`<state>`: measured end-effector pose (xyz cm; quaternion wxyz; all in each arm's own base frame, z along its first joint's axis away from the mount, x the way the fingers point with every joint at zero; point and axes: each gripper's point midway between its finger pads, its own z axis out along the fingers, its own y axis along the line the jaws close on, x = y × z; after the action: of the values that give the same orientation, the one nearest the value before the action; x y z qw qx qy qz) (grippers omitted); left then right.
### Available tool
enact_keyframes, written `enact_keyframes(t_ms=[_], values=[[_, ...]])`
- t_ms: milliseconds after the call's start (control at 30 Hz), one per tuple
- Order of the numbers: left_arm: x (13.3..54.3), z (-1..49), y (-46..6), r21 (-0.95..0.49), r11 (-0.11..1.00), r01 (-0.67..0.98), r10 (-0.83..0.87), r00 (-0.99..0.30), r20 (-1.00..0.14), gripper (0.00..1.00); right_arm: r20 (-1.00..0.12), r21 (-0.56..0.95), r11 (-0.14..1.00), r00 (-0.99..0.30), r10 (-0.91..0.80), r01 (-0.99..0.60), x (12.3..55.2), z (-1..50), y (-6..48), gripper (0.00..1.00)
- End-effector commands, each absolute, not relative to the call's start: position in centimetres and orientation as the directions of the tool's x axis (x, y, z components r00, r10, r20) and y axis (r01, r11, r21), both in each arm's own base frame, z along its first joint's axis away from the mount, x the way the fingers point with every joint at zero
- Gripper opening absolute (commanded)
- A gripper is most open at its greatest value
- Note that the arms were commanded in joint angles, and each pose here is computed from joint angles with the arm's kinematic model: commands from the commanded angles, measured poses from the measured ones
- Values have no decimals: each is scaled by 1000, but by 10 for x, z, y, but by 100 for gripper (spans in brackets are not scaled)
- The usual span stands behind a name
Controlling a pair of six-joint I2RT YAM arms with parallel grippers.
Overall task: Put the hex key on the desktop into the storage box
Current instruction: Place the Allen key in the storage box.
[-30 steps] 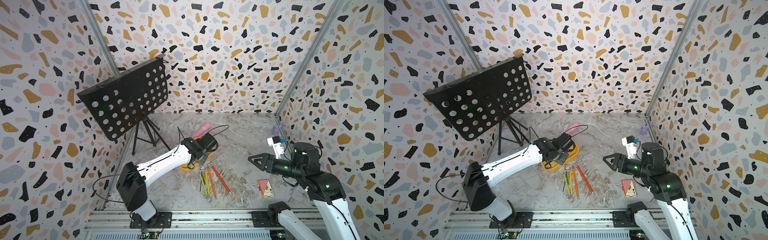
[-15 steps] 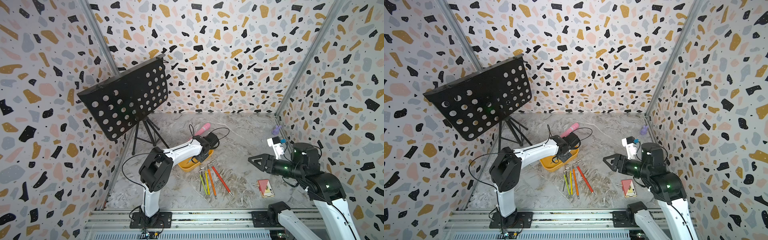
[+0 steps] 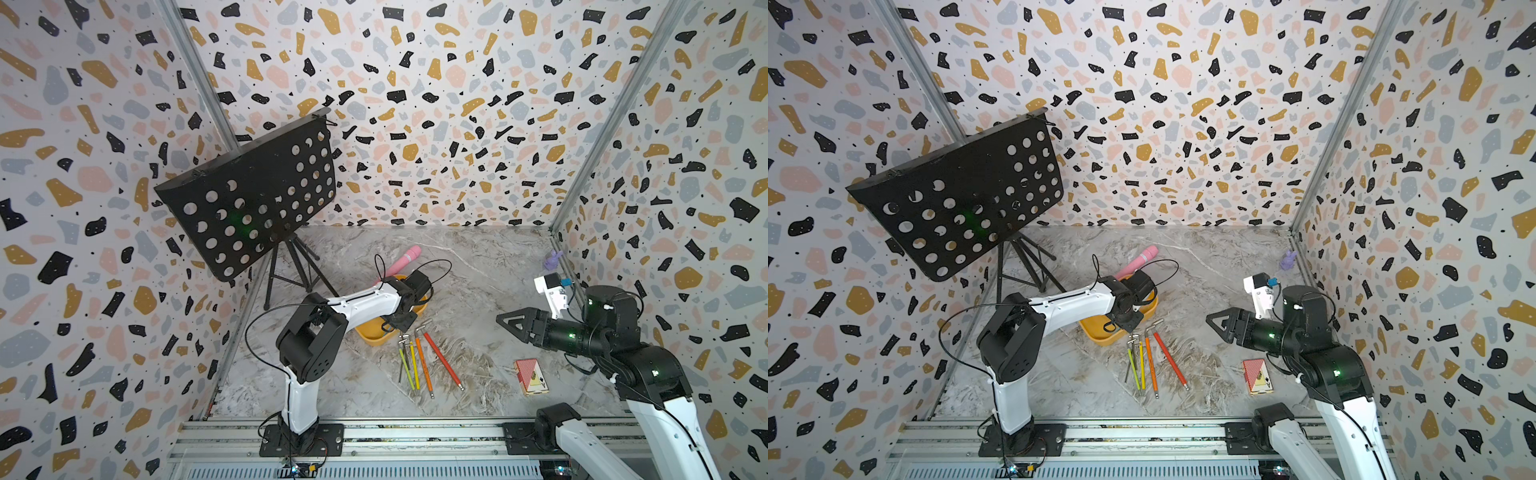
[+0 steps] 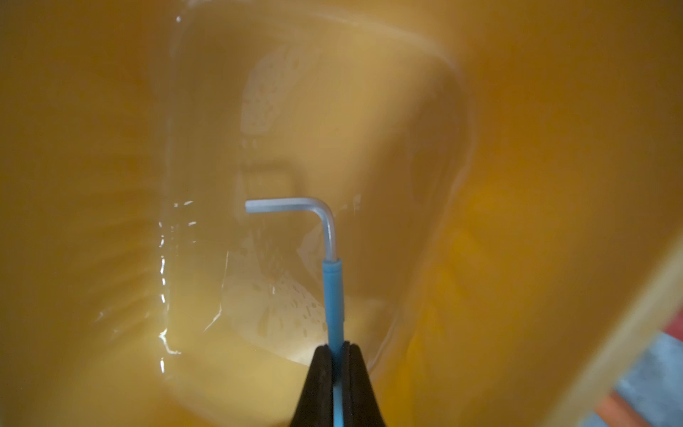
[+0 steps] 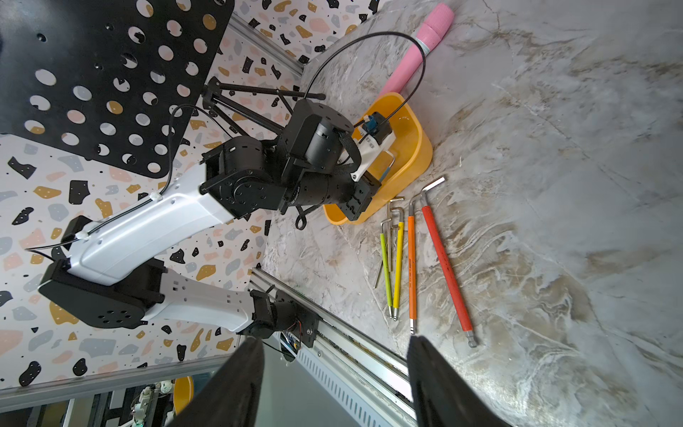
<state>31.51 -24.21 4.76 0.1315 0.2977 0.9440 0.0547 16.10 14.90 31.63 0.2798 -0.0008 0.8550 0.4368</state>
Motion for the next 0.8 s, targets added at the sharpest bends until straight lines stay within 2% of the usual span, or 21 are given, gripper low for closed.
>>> enact_keyframes(t_ms=[0,167,433,467,500,600,667,767], values=[[310,61,-253,64,897,437,437,-858,-272,0,-505,740,611,-832,231,-280,156,325,150,67],[303,57,-261,-19,925,380,362,-895,-259,0,-504,740,613,-832,232,-278,156,324,149,67],[315,57,-248,62,921,386,388,-884,-260,0,-501,740,613,-835,229,-276,155,322,149,67],[315,57,-247,70,919,388,393,-883,-257,8,-498,741,613,-836,230,-273,155,321,149,67],[316,58,-247,77,918,389,395,-882,-257,21,-501,740,613,-834,231,-275,155,322,149,68],[317,63,-246,79,920,383,390,-883,-263,35,-497,741,615,-837,231,-270,156,321,149,68],[317,68,-245,75,924,376,382,-883,-274,39,-495,741,616,-837,231,-268,156,320,149,68],[318,82,-243,78,932,355,361,-880,-310,40,-495,741,616,-837,232,-267,156,319,149,67]])
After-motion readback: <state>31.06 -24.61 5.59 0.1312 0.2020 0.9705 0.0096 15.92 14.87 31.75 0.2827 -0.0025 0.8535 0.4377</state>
